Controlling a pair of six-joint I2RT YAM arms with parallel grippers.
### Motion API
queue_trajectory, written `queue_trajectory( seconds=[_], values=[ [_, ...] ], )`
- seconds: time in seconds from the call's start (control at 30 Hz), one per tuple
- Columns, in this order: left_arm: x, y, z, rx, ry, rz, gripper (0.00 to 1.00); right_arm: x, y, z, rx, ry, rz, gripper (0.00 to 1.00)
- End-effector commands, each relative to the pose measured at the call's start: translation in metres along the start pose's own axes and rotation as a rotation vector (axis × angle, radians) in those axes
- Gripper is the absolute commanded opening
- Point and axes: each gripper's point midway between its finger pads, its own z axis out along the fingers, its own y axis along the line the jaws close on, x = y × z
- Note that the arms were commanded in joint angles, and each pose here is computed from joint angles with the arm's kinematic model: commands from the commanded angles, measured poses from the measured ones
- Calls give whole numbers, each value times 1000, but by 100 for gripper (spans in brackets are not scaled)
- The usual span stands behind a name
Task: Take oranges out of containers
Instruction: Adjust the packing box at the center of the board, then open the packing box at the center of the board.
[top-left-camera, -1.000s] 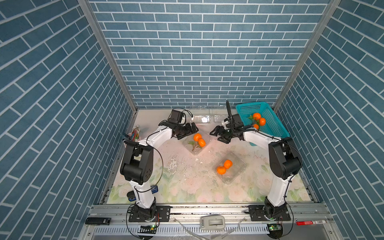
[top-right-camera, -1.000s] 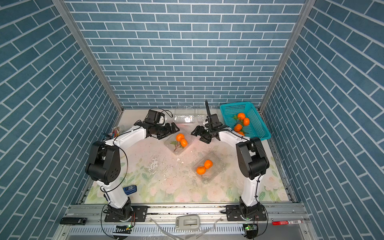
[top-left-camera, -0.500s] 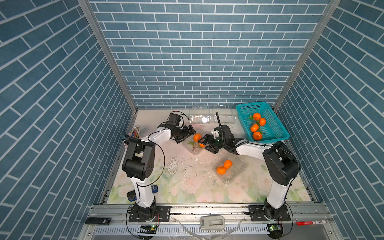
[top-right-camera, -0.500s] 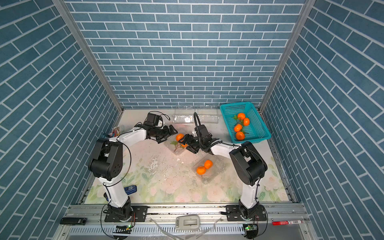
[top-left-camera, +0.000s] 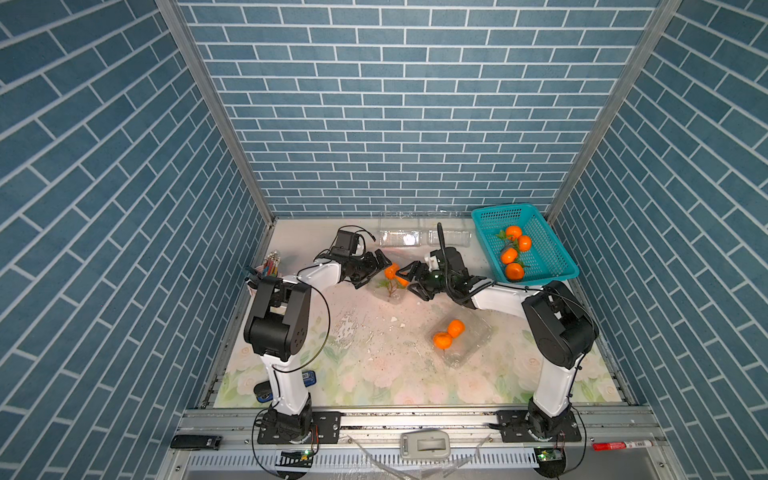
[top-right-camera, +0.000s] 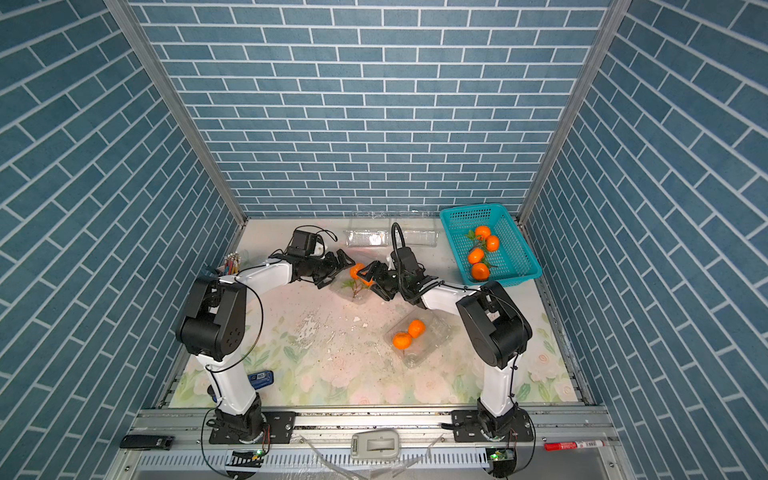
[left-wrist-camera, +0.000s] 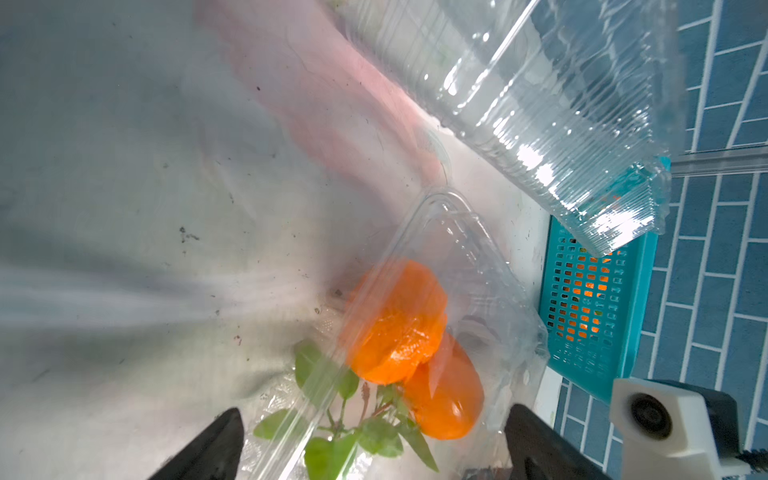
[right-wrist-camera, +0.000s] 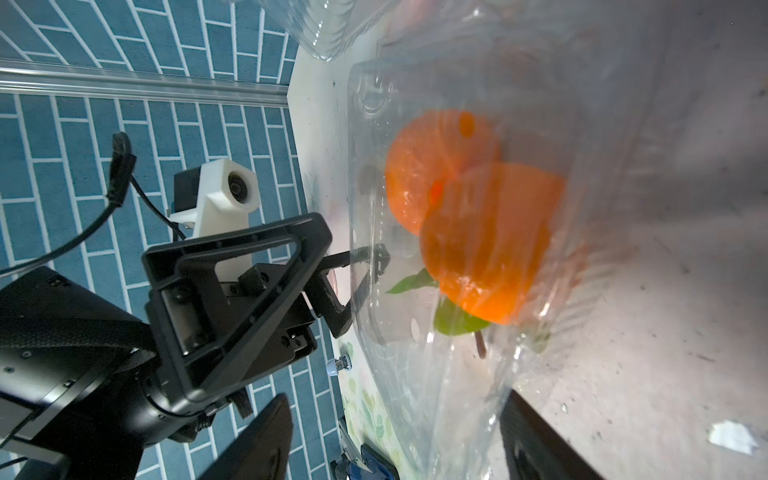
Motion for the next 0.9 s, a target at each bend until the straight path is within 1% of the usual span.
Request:
queue_trajectory(
  seconds=[0.0, 0.07, 0.17, 0.5, 0.77, 0.87],
  values=[
    [8, -5, 2, 29, 29, -11, 99, 1, 9, 0, -21, 3, 6, 78],
    [7, -4, 1, 26, 25, -12, 99, -2, -1, -7, 24, -14, 1, 78],
    [7, -4, 2, 24, 26, -12, 99, -6, -9, -14, 33, -35, 9, 77],
    [9, -3, 5, 31, 31, -24, 99, -6, 4, -13, -5, -28, -14, 77],
    [10, -2, 4, 26, 36, -23, 99, -8, -3, -21, 49, -54, -36, 77],
    [9, -2, 4, 25, 34, -22, 99, -10, 1, -24, 41, -73, -54, 77]
  ],
)
